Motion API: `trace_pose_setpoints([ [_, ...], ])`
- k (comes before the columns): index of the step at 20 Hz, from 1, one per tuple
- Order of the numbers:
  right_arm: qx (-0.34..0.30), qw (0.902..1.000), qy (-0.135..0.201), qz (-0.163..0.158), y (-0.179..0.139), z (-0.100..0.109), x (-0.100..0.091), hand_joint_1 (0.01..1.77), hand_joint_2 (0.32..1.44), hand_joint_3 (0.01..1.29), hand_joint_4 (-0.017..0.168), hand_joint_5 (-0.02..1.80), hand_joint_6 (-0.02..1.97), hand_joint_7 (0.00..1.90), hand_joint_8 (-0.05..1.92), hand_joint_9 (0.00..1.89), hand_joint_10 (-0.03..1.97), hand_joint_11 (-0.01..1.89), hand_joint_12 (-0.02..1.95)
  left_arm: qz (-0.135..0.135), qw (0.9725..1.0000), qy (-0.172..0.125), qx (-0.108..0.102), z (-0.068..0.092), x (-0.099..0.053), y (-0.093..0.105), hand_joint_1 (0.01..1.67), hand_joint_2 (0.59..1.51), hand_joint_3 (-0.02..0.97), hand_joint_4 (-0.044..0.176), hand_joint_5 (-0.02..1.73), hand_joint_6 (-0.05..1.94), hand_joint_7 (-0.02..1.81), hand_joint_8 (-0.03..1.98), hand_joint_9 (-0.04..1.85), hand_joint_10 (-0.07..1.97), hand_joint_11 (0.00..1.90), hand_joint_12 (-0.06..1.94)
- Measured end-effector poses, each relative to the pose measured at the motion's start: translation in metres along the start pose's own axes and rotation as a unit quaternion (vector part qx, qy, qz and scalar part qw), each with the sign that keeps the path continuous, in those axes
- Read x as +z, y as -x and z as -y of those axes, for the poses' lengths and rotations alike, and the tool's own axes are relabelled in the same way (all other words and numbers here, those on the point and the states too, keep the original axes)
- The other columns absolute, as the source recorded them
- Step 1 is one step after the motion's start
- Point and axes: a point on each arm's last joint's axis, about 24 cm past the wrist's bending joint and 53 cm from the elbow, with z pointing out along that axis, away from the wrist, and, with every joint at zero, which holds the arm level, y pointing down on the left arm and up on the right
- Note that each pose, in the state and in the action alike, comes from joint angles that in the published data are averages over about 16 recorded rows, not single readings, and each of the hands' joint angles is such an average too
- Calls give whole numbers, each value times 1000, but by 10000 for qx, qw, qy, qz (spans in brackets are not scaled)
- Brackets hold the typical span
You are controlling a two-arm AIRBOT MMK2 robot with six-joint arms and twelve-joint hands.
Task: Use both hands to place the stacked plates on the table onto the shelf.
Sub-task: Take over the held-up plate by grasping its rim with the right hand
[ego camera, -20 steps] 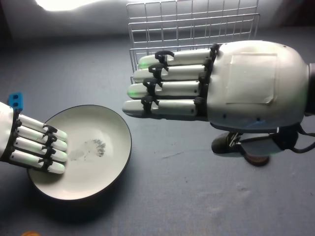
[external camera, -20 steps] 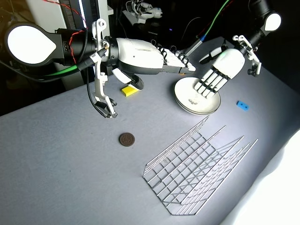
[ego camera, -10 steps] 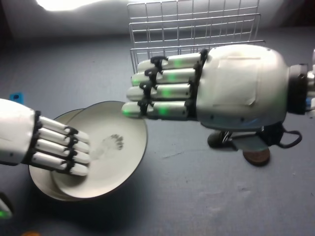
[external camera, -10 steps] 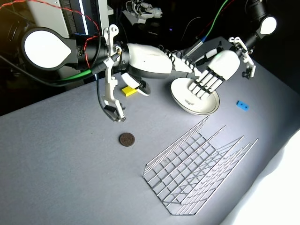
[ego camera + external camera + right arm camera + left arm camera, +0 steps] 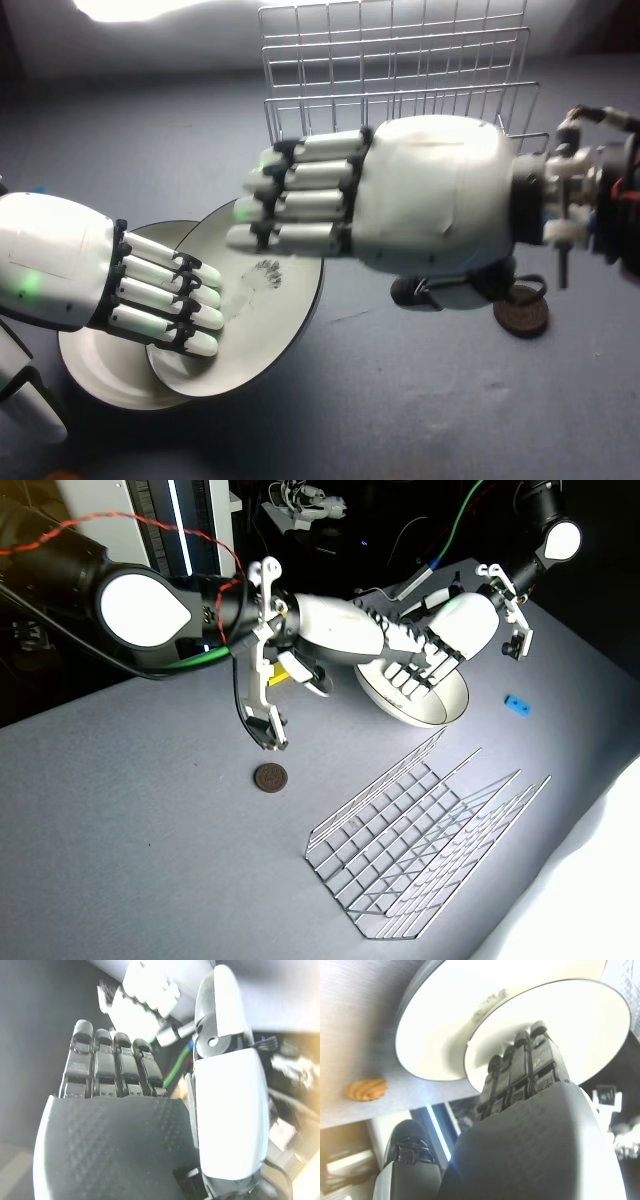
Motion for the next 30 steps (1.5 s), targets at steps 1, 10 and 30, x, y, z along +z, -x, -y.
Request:
trace_pose_setpoints([
  [1, -22, 10000, -14, -24, -4, 1, 3, 1135, 1011, 13, 1, 36, 17, 26, 11, 26, 8, 16, 248, 7, 10000, -3, -6, 0, 1, 1, 18, 1118, 14, 4, 12, 8, -13, -18, 18, 9, 15, -13],
  [10, -149, 9997, -32, -193, -34, 6, 29, 1061, 1086, 13, 0, 196, 16, 204, 10, 204, 25, 36, 779, 30, 10000, -7, -43, 2, 4, 6, 18, 1122, 13, 6, 19, 8, -12, -17, 20, 11, 15, -13],
  [30, -163, 9990, 244, 342, -18, -7, 60, 1186, 996, 14, -1, 872, 741, 984, 759, 1068, 735, 847, 1221, 229, 9996, 146, -17, -6, -6, 21, 19, 1158, 14, 7, 20, 7, 4, -10, 19, 15, 15, -14],
])
